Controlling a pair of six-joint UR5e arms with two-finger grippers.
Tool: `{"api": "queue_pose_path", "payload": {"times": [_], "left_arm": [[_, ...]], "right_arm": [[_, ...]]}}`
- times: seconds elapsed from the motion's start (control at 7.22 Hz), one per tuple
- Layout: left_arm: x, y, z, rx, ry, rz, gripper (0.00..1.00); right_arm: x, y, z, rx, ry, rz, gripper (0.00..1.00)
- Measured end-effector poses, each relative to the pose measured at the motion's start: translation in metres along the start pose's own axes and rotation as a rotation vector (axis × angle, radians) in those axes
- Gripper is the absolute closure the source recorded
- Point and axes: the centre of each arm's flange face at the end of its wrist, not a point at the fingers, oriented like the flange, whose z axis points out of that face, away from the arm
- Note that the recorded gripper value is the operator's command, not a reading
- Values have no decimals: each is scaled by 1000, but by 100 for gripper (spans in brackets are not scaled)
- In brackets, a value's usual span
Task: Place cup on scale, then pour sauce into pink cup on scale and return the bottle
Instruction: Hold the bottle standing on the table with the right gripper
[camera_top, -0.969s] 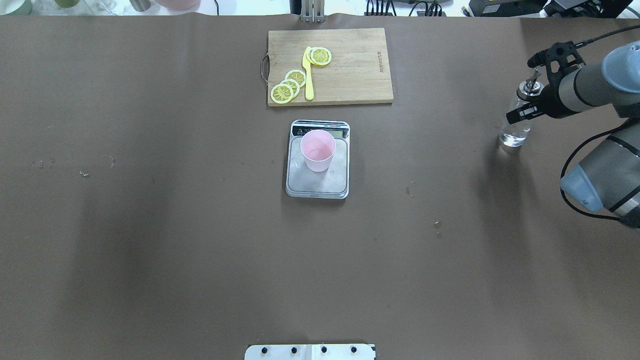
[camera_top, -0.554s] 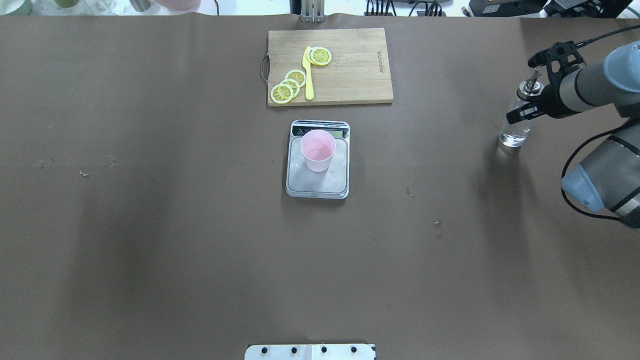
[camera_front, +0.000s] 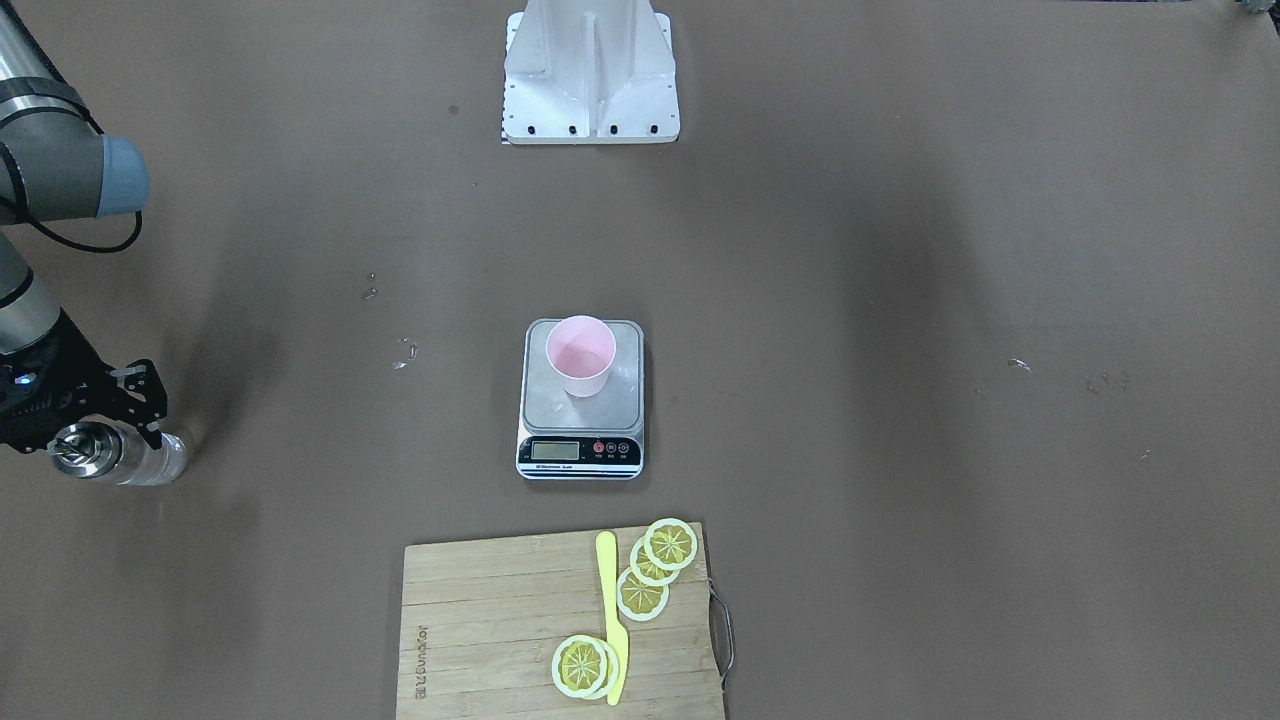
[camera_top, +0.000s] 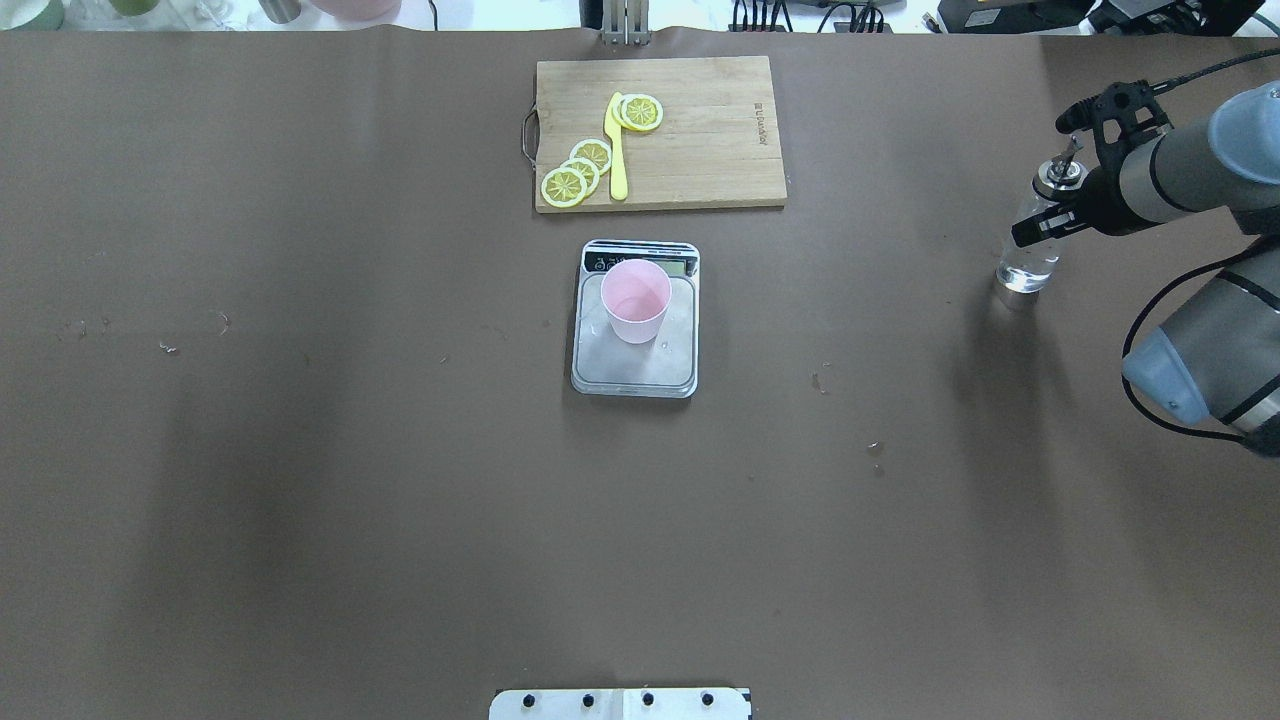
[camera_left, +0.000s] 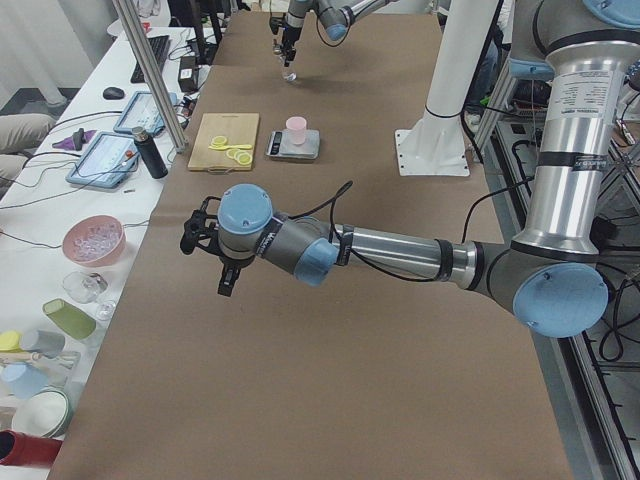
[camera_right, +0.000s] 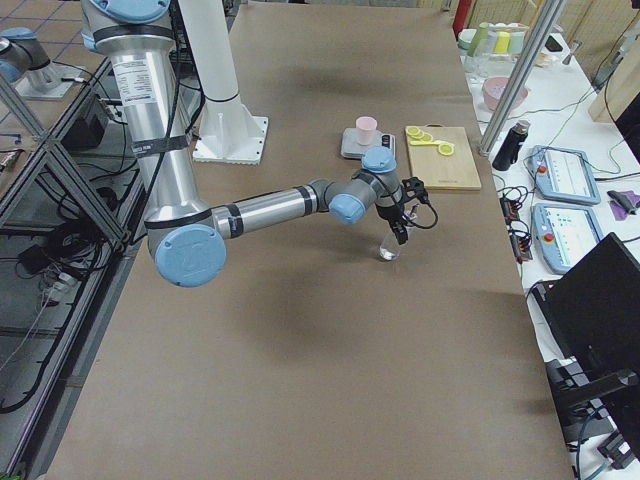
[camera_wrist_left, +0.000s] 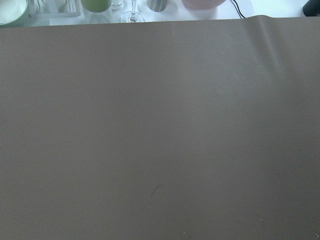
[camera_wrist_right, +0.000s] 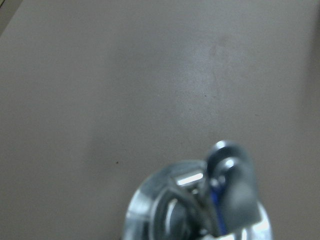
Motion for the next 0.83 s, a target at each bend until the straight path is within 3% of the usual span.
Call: {"api": "queue_pose_path", "payload": {"times": [0.55,0.83], "left_arm": [[1,0,-1,1,0,2,3],[1,0,-1,2,0,1,3]], "right_arm": [[-2,0,-4,5,-4,-2,85],[-2,0,-4,6,-4,-4,74]]}}
